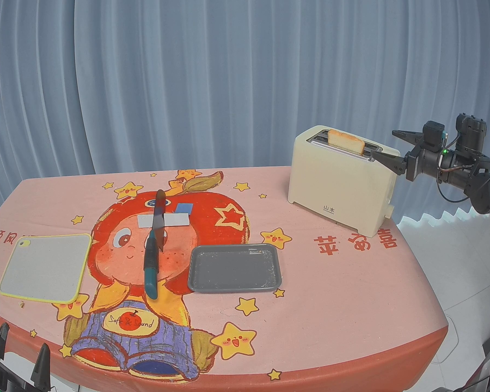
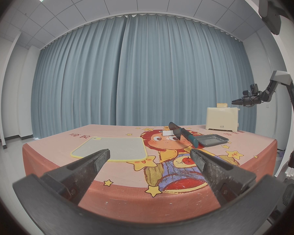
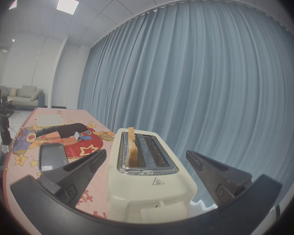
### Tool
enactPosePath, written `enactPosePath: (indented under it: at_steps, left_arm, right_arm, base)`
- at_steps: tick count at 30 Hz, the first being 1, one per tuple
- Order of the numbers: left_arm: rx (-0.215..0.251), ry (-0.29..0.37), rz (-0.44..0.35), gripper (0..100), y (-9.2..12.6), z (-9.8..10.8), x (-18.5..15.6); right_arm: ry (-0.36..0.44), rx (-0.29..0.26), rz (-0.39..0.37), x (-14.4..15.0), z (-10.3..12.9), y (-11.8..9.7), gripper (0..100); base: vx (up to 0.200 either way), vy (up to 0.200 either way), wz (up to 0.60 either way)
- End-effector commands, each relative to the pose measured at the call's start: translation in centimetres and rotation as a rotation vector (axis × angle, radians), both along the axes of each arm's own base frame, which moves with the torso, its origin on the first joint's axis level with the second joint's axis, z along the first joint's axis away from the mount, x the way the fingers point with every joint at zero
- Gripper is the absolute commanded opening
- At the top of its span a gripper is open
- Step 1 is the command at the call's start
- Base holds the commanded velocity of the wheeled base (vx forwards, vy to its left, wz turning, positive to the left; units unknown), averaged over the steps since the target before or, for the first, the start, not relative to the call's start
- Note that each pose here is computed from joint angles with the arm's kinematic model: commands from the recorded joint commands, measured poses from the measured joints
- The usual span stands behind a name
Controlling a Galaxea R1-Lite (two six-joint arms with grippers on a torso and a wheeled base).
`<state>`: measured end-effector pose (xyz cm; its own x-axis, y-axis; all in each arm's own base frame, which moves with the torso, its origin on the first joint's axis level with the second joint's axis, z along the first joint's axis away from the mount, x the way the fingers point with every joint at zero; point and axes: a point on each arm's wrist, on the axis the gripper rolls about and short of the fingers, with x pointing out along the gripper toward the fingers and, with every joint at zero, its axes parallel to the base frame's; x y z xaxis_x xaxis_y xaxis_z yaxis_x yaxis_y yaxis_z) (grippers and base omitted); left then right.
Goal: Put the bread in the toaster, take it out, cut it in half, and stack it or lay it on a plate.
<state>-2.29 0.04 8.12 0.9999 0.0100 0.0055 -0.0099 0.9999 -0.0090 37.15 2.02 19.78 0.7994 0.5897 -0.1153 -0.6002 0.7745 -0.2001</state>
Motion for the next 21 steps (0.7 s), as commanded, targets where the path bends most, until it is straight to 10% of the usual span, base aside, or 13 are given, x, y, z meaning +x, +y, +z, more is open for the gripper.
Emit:
enactPosePath:
  at_steps: [1, 21]
  left_arm:
    - [0.000, 0.018, 0.001, 100, 0.0, -0.5, 0.1]
    - [0.000, 0.018, 0.001, 100, 0.0, -0.5, 0.1]
  right_arm:
    - [0.013, 0.040, -0.012, -3.0, 1.3, 0.0, 100]
    - [0.149, 0.130, -0.197, -12.6, 0.0, -0.6, 100]
  base:
    - [0.000, 0.000, 0.00]
    - [0.000, 0.000, 0.00]
